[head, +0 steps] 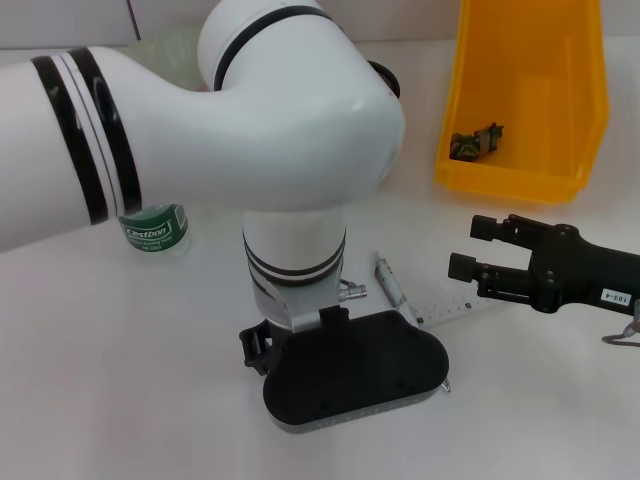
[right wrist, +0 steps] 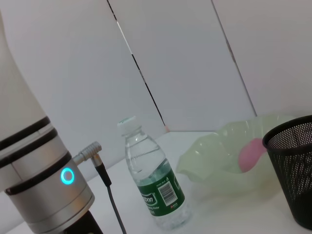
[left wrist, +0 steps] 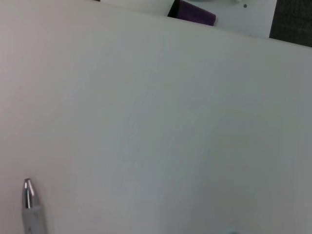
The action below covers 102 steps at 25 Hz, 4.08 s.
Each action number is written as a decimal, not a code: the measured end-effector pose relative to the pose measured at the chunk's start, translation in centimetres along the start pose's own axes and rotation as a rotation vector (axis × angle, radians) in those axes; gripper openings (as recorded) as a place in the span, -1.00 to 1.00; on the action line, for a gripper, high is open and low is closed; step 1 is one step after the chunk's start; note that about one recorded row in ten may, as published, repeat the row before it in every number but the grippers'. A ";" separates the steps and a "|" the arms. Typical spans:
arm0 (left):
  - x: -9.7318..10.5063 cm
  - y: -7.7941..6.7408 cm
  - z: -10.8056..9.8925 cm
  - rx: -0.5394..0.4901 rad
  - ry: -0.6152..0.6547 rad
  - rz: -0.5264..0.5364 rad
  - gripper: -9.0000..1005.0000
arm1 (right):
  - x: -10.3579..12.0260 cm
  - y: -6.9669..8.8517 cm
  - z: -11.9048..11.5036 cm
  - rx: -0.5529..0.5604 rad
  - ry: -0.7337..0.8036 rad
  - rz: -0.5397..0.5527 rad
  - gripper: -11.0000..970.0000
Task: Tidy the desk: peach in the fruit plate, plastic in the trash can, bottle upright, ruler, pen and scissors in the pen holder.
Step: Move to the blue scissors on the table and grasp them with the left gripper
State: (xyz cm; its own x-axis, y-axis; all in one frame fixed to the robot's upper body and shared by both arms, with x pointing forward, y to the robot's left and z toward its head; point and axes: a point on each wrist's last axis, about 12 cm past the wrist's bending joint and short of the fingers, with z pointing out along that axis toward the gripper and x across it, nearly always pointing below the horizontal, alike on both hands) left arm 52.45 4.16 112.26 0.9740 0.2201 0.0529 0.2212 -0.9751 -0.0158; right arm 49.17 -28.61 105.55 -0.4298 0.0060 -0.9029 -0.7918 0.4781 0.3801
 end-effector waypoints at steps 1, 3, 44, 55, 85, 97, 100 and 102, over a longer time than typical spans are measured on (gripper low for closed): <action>0.0 0.0 0.1 0.001 -0.001 0.000 -0.21 | 0.0 0.0 0.0 -0.001 0.000 0.003 0.64; -0.1 -0.1 0.2 0.002 -0.001 0.003 -0.21 | 0.0 0.0 0.0 -0.004 0.000 0.006 0.64; 0.1 0.1 -0.9 0.031 0.025 0.154 -0.65 | -0.8 0.0 0.8 -0.031 0.009 0.009 0.64; 0.8 -0.2 -1.5 0.030 0.052 0.096 -0.79 | -1.6 -0.2 0.7 -0.033 -0.016 0.022 0.64; 0.5 0.4 -2.6 0.025 0.055 0.044 -0.04 | -1.6 -0.1 1.1 -0.041 -0.011 0.032 0.64; 0.0 0.2 -1.5 0.044 0.045 0.088 -0.04 | -1.6 -0.1 1.2 -0.043 -0.011 0.038 0.64; -0.2 0.3 -1.4 0.043 0.041 0.099 -0.04 | -1.5 -0.1 1.2 -0.042 -0.010 0.039 0.64; -0.2 0.3 -1.4 0.041 0.036 0.103 -0.04 | -1.5 -0.1 1.2 -0.043 -0.010 0.040 0.64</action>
State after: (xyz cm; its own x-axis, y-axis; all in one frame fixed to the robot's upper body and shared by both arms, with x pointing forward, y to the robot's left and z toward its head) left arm 52.23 3.79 113.59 0.9896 0.1167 0.0845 0.1223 -0.9904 -0.0637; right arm 50.40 -27.61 106.64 -0.4572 0.0327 -0.8888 -0.7921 0.4395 0.4236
